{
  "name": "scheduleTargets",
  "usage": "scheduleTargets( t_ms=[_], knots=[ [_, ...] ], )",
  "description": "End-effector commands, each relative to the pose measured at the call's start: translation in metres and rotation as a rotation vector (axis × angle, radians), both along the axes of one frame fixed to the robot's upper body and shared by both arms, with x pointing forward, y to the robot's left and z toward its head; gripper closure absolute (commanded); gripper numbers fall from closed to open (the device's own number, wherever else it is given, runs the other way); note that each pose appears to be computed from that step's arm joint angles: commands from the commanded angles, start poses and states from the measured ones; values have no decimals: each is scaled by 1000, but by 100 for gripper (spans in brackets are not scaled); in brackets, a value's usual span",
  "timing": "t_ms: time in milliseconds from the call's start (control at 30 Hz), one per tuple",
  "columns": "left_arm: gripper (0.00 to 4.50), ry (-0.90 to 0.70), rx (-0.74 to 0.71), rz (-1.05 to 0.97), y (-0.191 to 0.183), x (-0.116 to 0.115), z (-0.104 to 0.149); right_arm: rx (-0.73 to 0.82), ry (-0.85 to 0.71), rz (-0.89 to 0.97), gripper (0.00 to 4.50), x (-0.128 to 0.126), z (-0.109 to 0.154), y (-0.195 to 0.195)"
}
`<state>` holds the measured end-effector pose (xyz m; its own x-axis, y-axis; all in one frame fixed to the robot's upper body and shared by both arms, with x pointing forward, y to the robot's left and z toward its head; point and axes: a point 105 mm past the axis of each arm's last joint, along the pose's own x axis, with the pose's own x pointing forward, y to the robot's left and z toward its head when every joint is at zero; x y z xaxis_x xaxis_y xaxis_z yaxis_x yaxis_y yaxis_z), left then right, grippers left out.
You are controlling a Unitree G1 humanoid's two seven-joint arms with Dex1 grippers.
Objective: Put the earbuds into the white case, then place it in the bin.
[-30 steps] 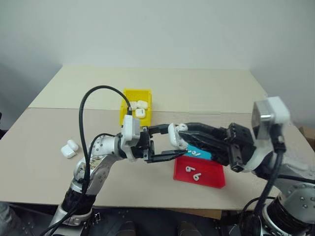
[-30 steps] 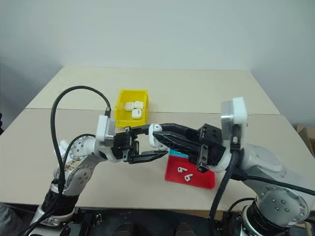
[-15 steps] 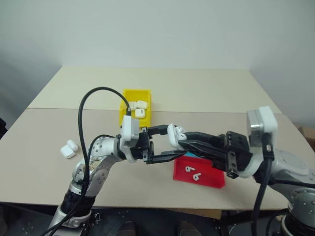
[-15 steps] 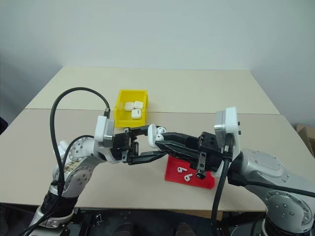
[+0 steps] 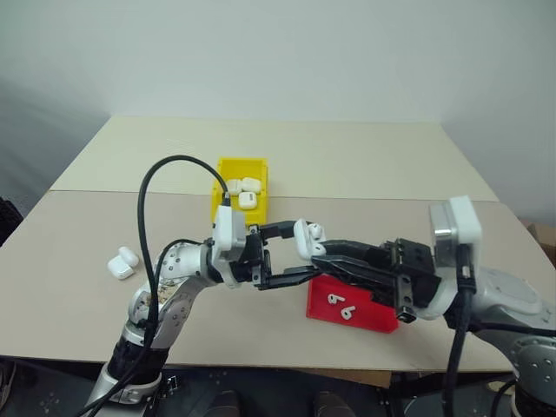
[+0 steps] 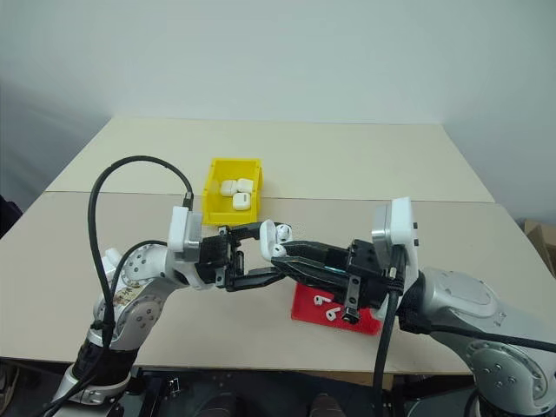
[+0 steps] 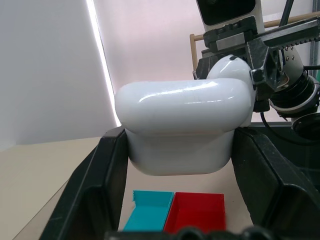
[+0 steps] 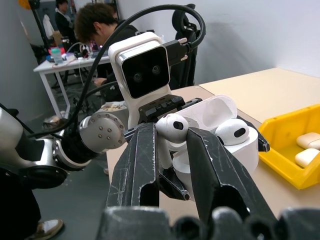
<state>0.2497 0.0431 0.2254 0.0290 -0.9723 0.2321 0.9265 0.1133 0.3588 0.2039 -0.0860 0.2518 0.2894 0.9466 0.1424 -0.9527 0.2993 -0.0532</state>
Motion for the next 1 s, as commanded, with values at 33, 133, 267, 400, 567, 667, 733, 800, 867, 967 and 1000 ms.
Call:
scheduleTargets(
  t_ms=[33, 133, 267, 400, 567, 667, 733, 800, 867, 967, 1000],
  knots=[
    [172, -39, -14, -23, 1, -6, 4, 47, -57, -16, 367, 0, 15, -6],
    [172, -40, -12, -22, 0, -6, 3, 52, -63, -16, 367, 0, 17, -8],
    [172, -41, -12, -21, 0, -5, 3, 63, -66, -15, 367, 0, 19, -9],
    [172, -44, -15, -17, 0, -5, 4, 39, -56, -16, 367, 1, 14, -8],
    [172, -47, -15, -13, 0, -4, 5, 29, -49, -7, 367, 1, 10, -4],
    [172, -48, -16, -12, 1, -5, 5, 20, -39, -10, 367, 2, 6, -2],
    [172, -48, -17, -12, 1, -6, 5, 17, -35, -13, 367, 3, 4, -2],
    [172, -49, -17, -10, 1, -6, 5, 14, -35, -14, 367, 3, 3, -2],
    [172, -49, -15, -8, 1, -5, 4, 9, -32, -15, 367, 4, 2, -2],
    [172, -48, -16, -6, 1, -5, 4, 1, -32, -17, 367, 4, -1, -2],
    [172, -48, -16, -5, 1, -5, 4, 4, -34, -17, 367, 4, -1, -2]
  ],
)
